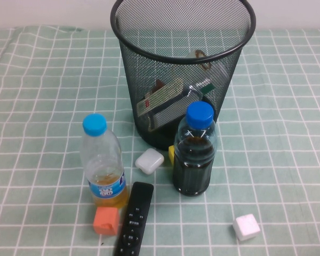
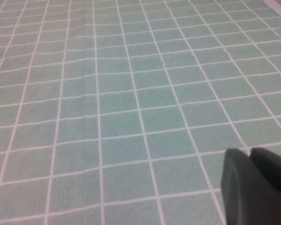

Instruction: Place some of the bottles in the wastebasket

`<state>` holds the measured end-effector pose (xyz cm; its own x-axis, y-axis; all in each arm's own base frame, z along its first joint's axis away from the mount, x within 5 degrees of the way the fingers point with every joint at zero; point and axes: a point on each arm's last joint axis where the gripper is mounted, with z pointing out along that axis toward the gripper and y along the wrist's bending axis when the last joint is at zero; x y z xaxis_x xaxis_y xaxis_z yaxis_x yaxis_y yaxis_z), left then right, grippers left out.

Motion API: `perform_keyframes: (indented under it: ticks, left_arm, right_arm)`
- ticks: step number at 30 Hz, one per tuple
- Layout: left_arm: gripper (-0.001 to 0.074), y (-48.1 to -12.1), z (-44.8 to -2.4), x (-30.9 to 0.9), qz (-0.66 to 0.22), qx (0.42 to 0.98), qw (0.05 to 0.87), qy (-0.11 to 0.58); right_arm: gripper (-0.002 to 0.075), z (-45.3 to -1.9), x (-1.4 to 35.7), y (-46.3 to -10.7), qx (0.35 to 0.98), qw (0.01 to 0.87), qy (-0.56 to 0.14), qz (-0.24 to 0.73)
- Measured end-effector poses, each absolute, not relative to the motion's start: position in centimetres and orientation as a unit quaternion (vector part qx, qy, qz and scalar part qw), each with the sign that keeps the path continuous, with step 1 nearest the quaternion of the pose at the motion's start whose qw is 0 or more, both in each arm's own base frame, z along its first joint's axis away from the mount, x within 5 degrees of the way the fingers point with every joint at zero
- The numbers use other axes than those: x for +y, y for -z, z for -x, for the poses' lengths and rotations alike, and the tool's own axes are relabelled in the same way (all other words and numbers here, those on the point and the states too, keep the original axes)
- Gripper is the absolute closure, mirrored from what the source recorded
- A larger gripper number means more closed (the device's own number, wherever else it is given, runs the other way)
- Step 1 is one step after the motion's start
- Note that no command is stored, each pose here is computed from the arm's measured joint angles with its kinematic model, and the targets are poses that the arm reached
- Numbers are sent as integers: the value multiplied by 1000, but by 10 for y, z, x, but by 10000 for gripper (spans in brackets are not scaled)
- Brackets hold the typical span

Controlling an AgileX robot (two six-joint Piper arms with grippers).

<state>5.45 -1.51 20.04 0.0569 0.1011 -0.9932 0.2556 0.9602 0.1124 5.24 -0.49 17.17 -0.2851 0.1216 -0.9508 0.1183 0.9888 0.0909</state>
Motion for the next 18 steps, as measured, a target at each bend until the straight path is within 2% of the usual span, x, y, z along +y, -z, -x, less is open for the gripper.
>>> perform_keyframes:
  ticks: [4, 9, 18]
  left_arm:
    - [740, -190, -56, -8, -64, 732, 678, 22]
    - [739, -174, -53, -7, -70, 789, 610, 8]
    - [739, -173, -53, -6, -74, 794, 603, 3]
  right_arm:
    - [727, -52, -5, -172, 801, 594, -1, -75]
    - [727, -52, -5, -172, 800, 595, -1, -75]
    - [727, -52, -5, -172, 800, 595, -1, -75]
